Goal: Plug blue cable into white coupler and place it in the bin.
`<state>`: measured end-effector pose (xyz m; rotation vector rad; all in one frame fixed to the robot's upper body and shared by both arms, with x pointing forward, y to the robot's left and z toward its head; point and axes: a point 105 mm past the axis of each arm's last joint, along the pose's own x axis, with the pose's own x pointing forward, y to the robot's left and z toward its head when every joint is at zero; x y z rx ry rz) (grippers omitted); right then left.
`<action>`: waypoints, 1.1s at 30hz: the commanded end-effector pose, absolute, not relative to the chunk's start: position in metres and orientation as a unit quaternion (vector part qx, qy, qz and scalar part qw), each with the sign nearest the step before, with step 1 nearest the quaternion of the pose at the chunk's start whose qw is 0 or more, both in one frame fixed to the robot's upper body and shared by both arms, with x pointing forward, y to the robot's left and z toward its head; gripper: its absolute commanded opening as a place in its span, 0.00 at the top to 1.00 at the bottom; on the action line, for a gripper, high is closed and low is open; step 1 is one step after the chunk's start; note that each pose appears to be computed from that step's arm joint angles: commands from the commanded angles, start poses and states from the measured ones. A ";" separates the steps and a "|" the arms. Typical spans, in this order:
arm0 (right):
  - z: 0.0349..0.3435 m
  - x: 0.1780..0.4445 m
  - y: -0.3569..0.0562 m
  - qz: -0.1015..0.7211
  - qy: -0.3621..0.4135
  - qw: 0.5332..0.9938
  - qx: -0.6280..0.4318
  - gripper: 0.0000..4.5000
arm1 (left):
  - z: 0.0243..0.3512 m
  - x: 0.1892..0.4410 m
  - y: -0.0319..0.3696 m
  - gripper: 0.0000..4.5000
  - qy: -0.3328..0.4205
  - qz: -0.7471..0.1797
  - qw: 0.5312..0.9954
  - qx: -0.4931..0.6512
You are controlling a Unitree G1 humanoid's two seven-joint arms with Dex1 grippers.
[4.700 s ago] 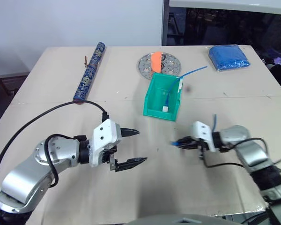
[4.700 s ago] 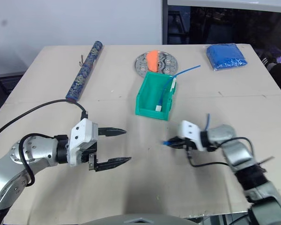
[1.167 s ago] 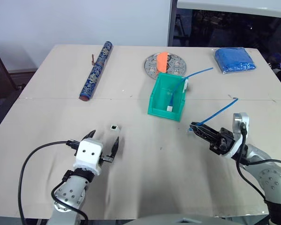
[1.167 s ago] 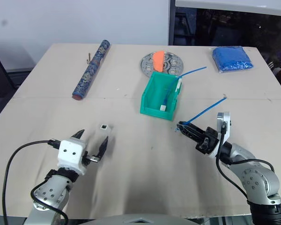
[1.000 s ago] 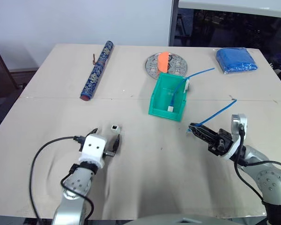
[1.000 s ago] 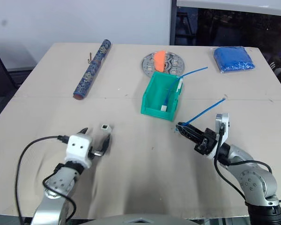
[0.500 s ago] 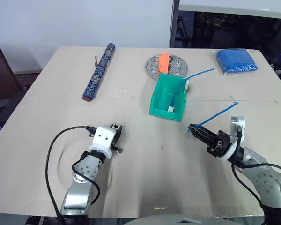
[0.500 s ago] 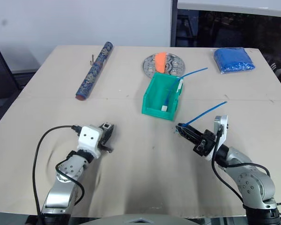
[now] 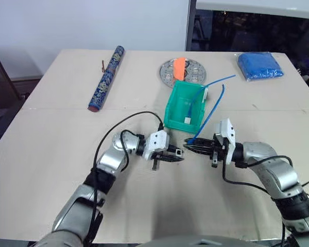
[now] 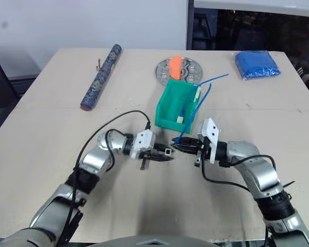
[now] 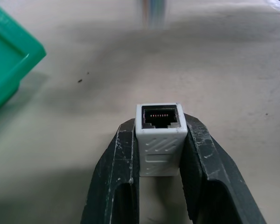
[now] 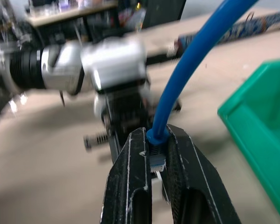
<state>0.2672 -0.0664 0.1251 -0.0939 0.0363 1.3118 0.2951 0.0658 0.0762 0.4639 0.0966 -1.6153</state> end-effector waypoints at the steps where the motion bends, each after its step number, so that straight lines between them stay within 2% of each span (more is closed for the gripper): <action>1: 0.127 0.267 -0.063 0.618 -0.007 0.782 -0.075 1.00 | 0.070 0.300 0.062 0.88 0.047 -0.728 0.649 0.217; 13: 0.114 0.271 -0.051 0.619 -0.017 0.779 -0.096 1.00 | 0.072 0.302 0.055 0.88 0.040 -0.744 0.634 0.204; 33: 0.102 0.273 -0.066 0.621 -0.001 0.775 -0.120 1.00 | 0.070 0.297 0.062 0.88 0.047 -0.756 0.621 0.204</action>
